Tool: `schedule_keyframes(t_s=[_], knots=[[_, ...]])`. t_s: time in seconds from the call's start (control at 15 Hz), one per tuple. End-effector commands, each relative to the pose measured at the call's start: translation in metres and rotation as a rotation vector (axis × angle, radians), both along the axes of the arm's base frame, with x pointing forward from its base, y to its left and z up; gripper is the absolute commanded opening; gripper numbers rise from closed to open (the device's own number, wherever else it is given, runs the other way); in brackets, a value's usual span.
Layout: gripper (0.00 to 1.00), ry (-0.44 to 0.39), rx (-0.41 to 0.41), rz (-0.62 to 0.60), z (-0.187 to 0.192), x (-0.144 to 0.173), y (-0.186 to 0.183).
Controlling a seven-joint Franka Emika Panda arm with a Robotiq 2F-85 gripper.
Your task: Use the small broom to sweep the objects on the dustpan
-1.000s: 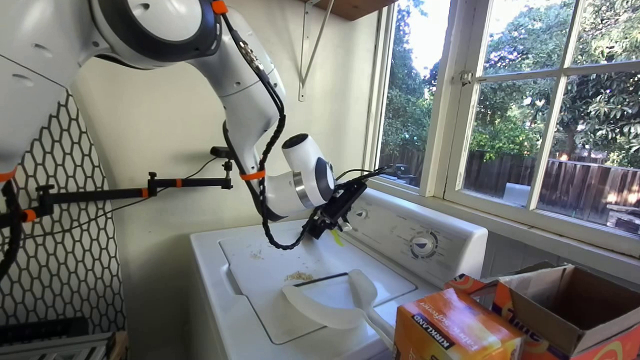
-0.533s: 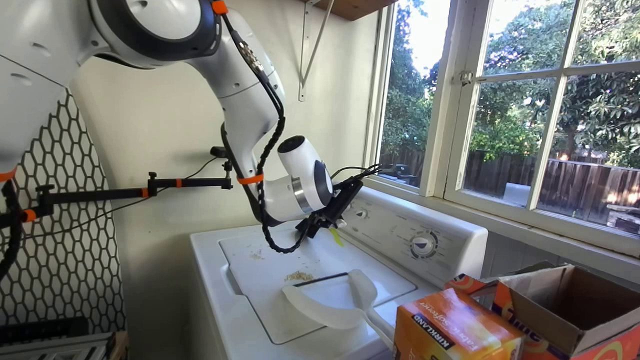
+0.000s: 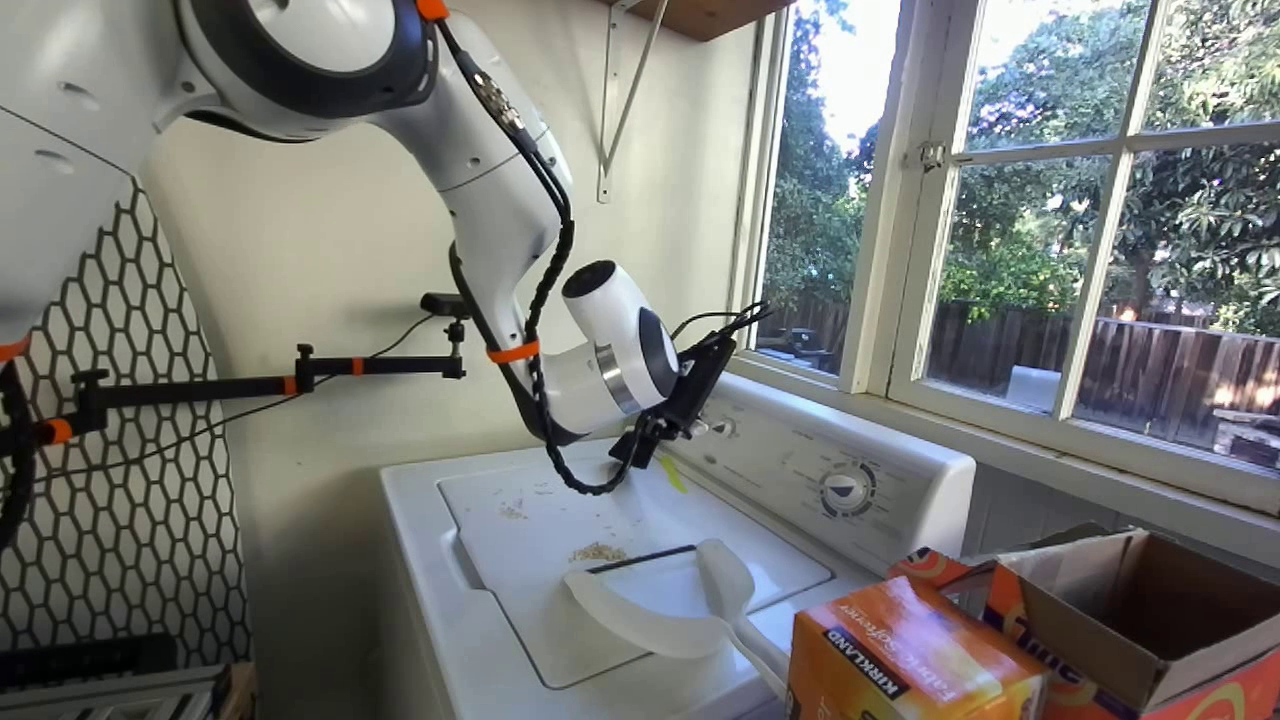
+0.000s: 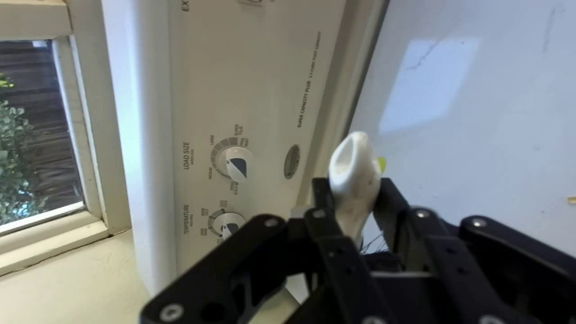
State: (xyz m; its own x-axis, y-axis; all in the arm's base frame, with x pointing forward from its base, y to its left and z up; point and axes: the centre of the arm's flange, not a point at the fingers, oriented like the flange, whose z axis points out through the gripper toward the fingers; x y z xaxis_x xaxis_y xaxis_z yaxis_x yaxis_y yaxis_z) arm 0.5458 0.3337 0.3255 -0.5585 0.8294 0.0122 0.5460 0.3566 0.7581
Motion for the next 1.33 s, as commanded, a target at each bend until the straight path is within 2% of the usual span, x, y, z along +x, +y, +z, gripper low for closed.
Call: schedule_keyframes(t_s=[0.0,0.4,0.8,1.27], knots=[[0.07,-0.088,-0.001,0.084,-0.002,-0.002,0.000],[0.07,-0.208,0.032,0.260,-0.011,-0.003,-0.011],[0.07,-0.258,0.004,0.426,-0.029,-0.010,-0.019],[0.07,-0.317,-0.035,0.566,-0.023,-0.014,-0.034]])
